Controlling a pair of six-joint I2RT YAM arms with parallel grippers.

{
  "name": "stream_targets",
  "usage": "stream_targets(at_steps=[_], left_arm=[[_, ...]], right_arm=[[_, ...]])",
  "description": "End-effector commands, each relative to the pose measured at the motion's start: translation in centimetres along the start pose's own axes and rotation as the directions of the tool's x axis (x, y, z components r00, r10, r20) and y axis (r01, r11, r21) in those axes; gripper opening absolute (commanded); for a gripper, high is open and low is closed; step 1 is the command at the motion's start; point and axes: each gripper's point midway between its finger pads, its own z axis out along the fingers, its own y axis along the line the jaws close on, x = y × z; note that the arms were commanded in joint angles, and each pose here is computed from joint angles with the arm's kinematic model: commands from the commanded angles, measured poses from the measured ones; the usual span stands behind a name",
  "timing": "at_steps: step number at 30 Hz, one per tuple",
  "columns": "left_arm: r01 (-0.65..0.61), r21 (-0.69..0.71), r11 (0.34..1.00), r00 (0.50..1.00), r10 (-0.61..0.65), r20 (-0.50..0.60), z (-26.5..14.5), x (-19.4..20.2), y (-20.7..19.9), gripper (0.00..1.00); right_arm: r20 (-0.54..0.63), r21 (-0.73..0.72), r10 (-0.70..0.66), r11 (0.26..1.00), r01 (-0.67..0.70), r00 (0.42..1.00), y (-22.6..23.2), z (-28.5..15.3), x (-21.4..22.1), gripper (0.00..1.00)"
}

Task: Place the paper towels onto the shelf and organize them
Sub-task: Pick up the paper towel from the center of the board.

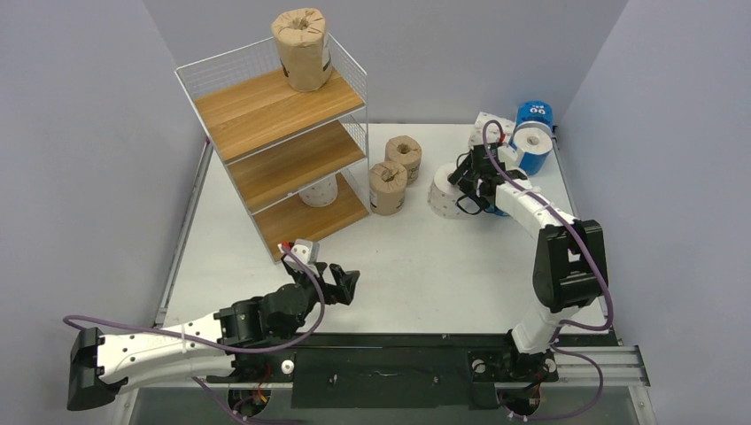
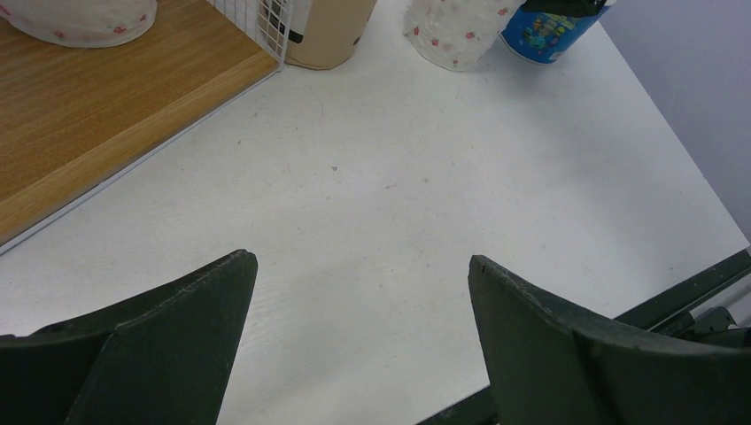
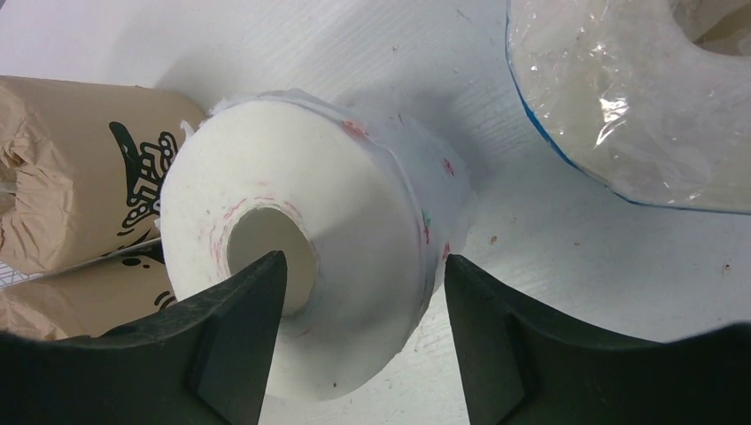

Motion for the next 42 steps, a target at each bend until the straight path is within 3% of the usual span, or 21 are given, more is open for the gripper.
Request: stream_targets(at_steps=[1, 6, 13, 21, 33, 42], left_arm=[[0.024, 0.003, 1.0, 0.998, -0.024, 0.052, -0.2, -1.1, 0.2, 0.88], [0.074, -0.013, 0.997, 0.993, -0.073, 0.089, -0.8, -1.7, 1.2, 0.89], [0.126, -0.035, 0.991, 0.986, -0.122, 0.115, -1.6, -1.9, 2.6, 0.89], [0.104, -0.084, 0.991, 0.99, -0.095, 0.103, -2.4, -3.0, 3.4, 0.89], [0.135, -0.1, 0.986, 0.982, -0.119, 0.146, -3.9, -5.5, 4.4, 0.89], [0.127, -0.16, 0.979, 0.98, -0.099, 0.17, -5.1, -6.9, 6.0, 0.92]], right_arm=[[0.023, -0.012, 0.022, 1.0, -0.022, 0.999, 0.9, 0.4, -1.3, 0.6], [0.012, -0.006, 0.018, 1.0, -0.018, 1.0, 0.7, 0.5, -0.8, 0.43], [0.021, -0.026, -0.004, 1.0, 0.005, 1.0, 1.0, -1.3, -0.8, 0.3], [0.061, -0.061, -0.075, 0.995, 0.079, 0.995, 1.3, -5.7, 0.4, 0.27], [0.059, -0.099, -0.236, 0.966, 0.24, 0.97, -0.9, -11.2, 6.2, 0.26], [0.076, -0.247, -0.325, 0.91, 0.333, 0.943, 3.0, -15.3, 11.4, 0.26]])
